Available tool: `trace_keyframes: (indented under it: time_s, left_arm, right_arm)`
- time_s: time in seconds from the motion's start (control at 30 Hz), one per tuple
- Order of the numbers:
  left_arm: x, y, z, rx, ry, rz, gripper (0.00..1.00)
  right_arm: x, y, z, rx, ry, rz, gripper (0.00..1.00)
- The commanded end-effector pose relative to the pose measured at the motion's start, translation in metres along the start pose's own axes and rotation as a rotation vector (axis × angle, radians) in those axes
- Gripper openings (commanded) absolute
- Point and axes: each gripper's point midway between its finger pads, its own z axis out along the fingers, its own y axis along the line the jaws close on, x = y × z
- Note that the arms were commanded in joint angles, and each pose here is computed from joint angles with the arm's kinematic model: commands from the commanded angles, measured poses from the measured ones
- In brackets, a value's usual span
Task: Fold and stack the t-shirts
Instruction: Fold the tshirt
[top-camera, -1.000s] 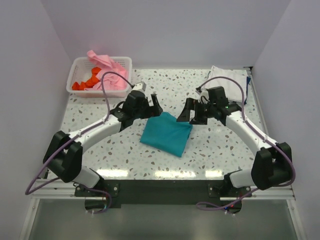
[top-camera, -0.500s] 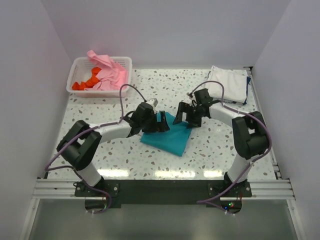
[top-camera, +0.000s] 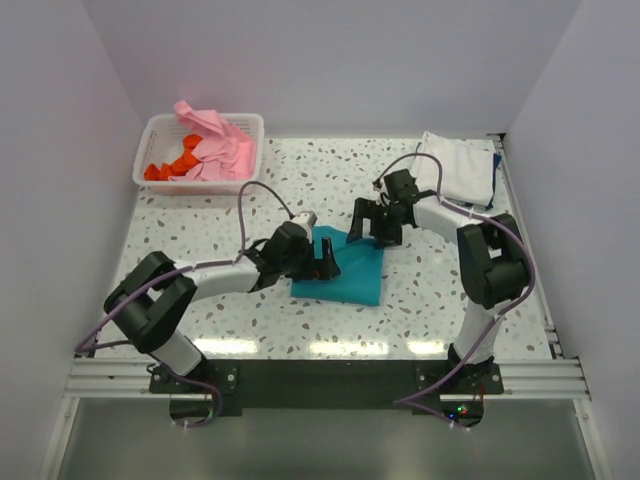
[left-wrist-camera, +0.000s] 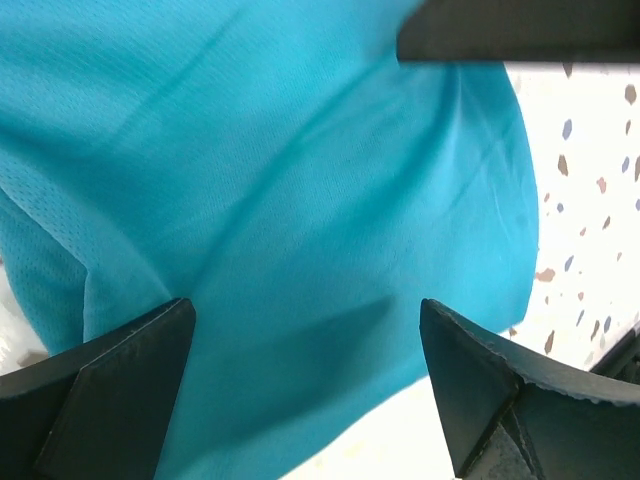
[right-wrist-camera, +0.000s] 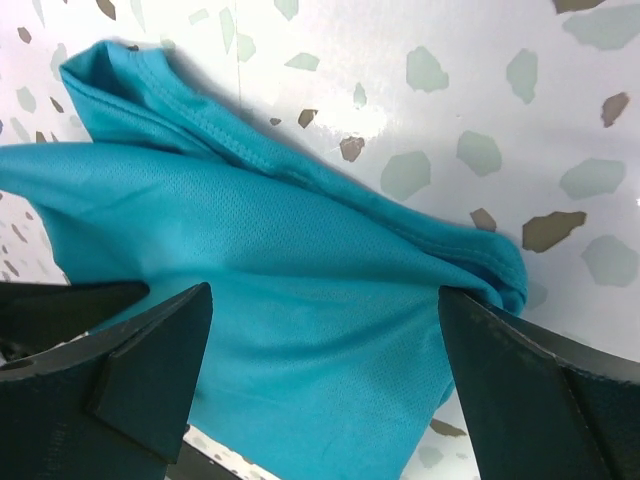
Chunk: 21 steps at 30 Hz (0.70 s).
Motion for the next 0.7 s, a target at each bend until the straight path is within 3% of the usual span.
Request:
trace_keyframes:
  time_s: [0.0,0.17,0.3,0.5,0.67]
  left_arm:
    - [0.004,0.0,-0.016,-0.045,-0.024,-0.015,1.0]
    - [-0.035,-0.004,-0.038,-0.107,-0.141,0.011,1.0]
    - [-0.057,-0.005,-0.034,-0.134,-0.187,0.028,1.0]
    - [-0.071,0.008,0.003,-0.101,-0.14,0.0,1.0]
    - [-0.075,0.024,0.025,-0.146,-0.119,-0.003,1.0]
  right_arm:
    - [-0.02,-0.006,-0.013,0.071,-0.036,-0.083,0.99]
    - [-0.035,0.04,-0.061,-0.076,-0.113,-0.143,0.99]
    - [-0.012,0.058,-0.077,-0.2,-0.121,-0.113,0.99]
    - [0.037,0.054,-0.069,-0.296,-0.07,-0.025,0.99]
    - [0.057,0.031,-0.047,-0.233,-0.005,0.009,0.99]
